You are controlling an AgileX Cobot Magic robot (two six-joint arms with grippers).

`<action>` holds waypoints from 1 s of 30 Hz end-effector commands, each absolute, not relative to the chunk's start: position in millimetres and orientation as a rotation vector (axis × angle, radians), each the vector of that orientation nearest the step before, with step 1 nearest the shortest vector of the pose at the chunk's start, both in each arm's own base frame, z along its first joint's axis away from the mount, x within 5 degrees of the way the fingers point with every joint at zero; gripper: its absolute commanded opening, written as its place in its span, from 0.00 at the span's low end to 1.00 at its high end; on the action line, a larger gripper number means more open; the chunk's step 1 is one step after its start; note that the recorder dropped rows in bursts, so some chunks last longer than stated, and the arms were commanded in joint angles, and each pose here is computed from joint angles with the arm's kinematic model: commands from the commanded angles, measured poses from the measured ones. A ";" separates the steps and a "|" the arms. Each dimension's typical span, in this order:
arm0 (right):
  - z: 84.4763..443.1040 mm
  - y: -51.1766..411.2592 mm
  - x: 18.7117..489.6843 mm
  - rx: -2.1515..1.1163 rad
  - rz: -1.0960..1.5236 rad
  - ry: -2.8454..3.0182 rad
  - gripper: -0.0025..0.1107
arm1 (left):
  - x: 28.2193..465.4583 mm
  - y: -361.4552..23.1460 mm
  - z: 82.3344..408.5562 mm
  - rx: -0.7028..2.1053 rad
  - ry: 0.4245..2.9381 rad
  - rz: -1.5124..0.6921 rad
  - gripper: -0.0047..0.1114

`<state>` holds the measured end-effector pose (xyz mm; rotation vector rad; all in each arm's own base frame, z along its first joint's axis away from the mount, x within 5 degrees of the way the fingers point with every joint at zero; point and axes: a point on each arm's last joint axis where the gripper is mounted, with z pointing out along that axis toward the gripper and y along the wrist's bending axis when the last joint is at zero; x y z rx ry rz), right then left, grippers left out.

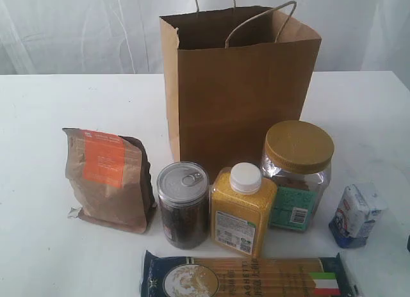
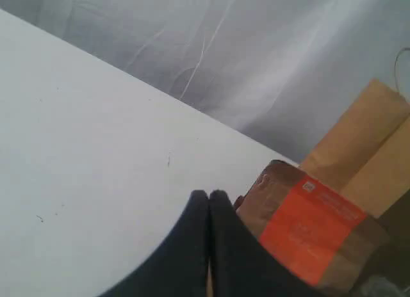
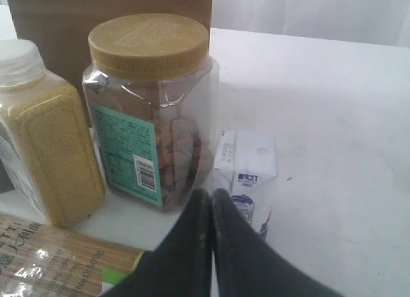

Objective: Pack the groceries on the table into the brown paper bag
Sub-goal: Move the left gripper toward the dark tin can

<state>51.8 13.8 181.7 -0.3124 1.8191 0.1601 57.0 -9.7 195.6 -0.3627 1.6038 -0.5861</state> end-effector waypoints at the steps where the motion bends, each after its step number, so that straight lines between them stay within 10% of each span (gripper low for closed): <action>1: 182.4 13.8 51.8 -0.315 0.156 1.800 0.02 | 54.8 -9.6 208.9 -0.447 1.562 -0.683 0.04; 12: 182.4 13.8 51.8 -0.315 0.156 1.800 0.02 | 20.1 -11.1 298.4 -0.265 1.547 -0.633 0.04; 24: 182.4 13.8 51.8 -0.315 0.156 1.800 0.02 | 2.6 -65.4 362.3 0.603 1.807 -0.886 0.04; 30: 182.4 13.8 51.8 -0.315 0.156 1.800 0.02 | 38.7 -78.8 377.1 0.829 1.883 -0.969 0.32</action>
